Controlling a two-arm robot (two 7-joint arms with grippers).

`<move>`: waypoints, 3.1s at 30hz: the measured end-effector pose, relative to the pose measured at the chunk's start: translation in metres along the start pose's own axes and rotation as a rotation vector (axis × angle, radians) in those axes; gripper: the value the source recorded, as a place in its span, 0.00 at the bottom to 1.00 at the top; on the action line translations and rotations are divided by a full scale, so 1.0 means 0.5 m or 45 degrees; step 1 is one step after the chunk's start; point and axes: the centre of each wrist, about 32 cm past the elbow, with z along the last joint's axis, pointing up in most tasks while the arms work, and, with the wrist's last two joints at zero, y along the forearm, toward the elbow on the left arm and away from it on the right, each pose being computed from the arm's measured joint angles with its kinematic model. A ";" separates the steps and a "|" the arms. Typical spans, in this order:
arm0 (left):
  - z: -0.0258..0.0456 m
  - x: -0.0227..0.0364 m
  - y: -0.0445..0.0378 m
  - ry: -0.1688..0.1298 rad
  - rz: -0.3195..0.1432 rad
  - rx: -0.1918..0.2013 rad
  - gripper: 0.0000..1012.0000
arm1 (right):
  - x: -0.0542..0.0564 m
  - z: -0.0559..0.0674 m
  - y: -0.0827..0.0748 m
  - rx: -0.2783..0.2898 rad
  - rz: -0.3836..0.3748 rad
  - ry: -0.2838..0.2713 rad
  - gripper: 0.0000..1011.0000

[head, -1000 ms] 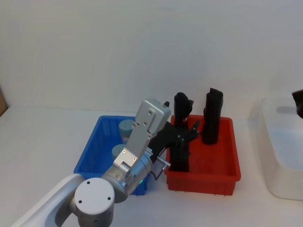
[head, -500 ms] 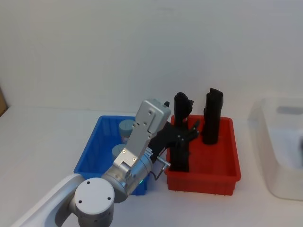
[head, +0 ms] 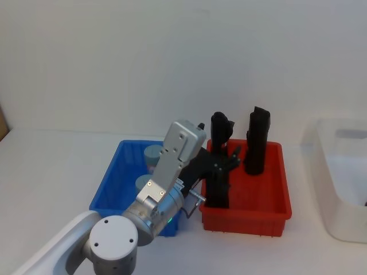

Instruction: Pick the cotton swabs from the blue box and place them into the white box.

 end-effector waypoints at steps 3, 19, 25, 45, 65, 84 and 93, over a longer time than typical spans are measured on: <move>0.001 0.003 0.004 -0.007 0.013 0.004 0.99 | 0.000 -0.001 0.000 -0.004 -0.002 0.001 0.99; -0.002 0.036 0.064 -0.032 0.215 0.073 0.99 | 0.002 -0.004 0.001 -0.013 -0.008 0.004 0.99; -0.016 0.056 0.095 -0.015 0.300 0.125 0.99 | 0.002 -0.005 0.002 -0.014 -0.009 0.005 0.99; -0.085 0.122 0.141 0.075 0.333 0.299 0.99 | 0.003 -0.006 0.002 -0.016 -0.009 0.005 0.99; -0.129 0.162 0.113 0.138 0.198 0.304 0.99 | 0.003 -0.006 0.002 -0.015 -0.009 0.005 0.99; -0.151 0.175 0.093 0.212 0.109 0.339 0.99 | 0.003 -0.006 0.002 -0.015 -0.009 0.005 0.99; -0.153 0.177 0.091 0.227 0.100 0.359 0.99 | 0.003 -0.006 0.002 -0.016 -0.009 0.005 0.99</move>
